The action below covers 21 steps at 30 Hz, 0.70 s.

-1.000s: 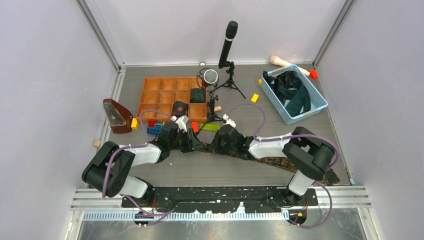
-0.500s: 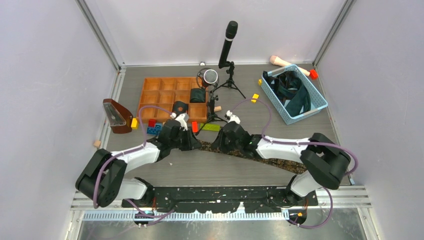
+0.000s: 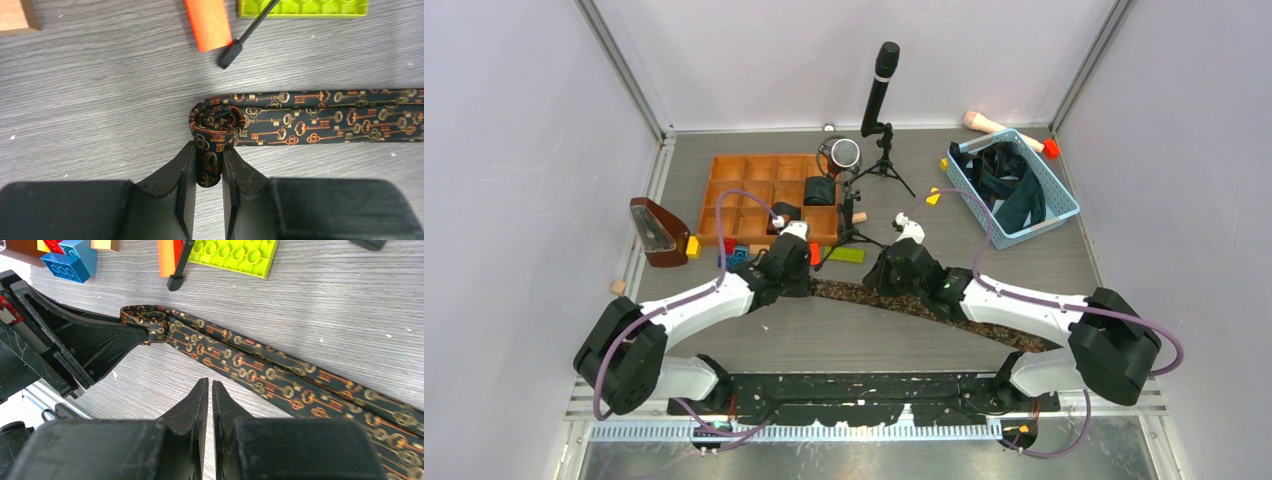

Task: Roll the ties
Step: Roll the tie at the center of the board.

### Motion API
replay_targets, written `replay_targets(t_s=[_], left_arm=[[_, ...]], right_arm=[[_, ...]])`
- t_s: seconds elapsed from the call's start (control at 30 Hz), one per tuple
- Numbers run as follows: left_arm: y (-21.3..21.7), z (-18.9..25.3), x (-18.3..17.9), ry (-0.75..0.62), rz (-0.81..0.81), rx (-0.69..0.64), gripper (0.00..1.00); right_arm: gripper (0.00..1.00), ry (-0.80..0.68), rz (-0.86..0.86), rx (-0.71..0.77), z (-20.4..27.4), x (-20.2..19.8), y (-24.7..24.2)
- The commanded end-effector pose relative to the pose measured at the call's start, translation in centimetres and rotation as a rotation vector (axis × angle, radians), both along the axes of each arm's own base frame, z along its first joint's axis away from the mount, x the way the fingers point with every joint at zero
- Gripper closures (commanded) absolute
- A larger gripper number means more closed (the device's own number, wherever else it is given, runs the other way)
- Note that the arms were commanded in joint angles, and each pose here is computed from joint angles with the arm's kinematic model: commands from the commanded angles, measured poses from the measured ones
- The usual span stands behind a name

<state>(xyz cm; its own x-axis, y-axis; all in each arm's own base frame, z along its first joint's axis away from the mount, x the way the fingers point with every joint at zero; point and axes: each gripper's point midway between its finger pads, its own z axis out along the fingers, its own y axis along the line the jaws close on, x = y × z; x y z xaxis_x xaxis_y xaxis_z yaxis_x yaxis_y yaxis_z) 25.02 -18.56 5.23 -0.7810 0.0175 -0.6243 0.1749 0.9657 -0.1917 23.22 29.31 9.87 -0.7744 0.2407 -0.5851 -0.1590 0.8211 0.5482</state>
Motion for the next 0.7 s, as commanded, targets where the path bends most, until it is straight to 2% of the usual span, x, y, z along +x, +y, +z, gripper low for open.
replay_targets(t_s=[0.0,0.67], left_arm=[[1.7,0.3,0.7,-0.033,0.041,0.166,0.84],[1.0,1.0,1.7,-0.123,0.028,0.587,0.89]], right_arm=[[0.86,-0.044,-0.042,-0.046,0.6,0.4,-1.9],[0.86,-0.074,-0.11,-0.033,1.7,-0.2,-4.4]])
